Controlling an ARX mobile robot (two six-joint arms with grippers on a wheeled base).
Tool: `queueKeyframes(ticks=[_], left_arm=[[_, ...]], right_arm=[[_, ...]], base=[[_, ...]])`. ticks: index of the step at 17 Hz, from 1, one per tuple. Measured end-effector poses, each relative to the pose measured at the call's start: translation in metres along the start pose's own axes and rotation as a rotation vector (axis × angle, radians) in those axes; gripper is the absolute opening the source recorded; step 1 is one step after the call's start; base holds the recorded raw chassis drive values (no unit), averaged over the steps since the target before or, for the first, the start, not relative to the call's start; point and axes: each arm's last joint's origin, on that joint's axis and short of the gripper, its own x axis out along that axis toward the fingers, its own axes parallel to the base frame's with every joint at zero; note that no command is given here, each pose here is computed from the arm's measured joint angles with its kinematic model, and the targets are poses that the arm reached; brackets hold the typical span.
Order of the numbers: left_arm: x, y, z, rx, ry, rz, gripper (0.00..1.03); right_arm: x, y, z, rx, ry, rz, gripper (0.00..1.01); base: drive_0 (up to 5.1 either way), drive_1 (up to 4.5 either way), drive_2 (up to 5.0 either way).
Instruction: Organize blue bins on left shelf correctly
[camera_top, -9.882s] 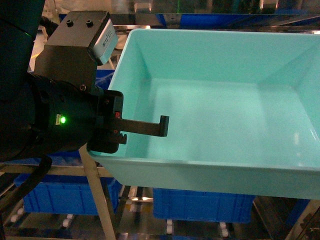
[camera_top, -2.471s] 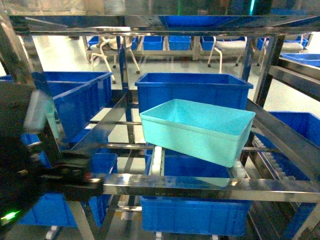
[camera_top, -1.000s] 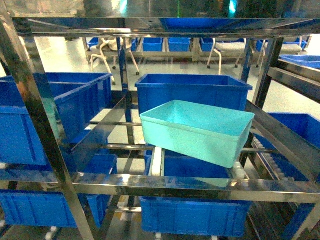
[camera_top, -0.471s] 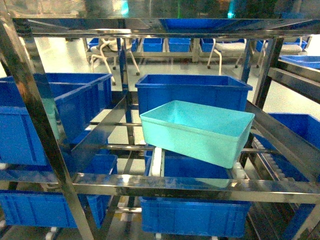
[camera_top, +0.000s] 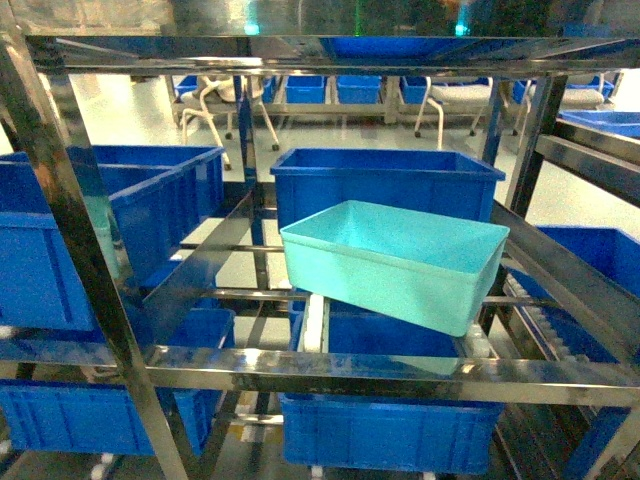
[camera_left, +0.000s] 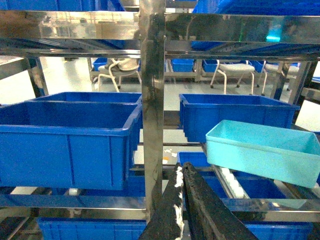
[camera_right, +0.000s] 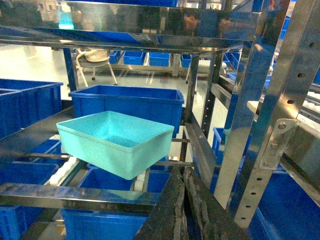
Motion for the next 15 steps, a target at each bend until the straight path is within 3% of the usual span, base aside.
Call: queueKeyframes(ticks=[2,7,10,15], left_arm=[[0.0000,0.0000,0.0000,0.000,0.000,0.000,0.05],[0.0000,0.0000,0.0000,0.000,0.000,0.000,0.60],[0.0000,0.0000,0.0000,0.000,0.000,0.000,0.98],[0.0000,0.0000,0.0000,0.000,0.000,0.000,0.98]], right_arm=[[0.0000,0.0000,0.0000,0.000,0.000,0.000,0.04],[0.0000,0.0000,0.0000,0.000,0.000,0.000,0.59],[0.0000,0.0000,0.0000,0.000,0.000,0.000,0.97],[0.0000,0.0000,0.0000,0.000,0.000,0.000,0.98]], base=[[0.0,0.00,0.0],[0.0,0.00,0.0],[0.0,0.00,0.0],[0.0,0.00,0.0]])
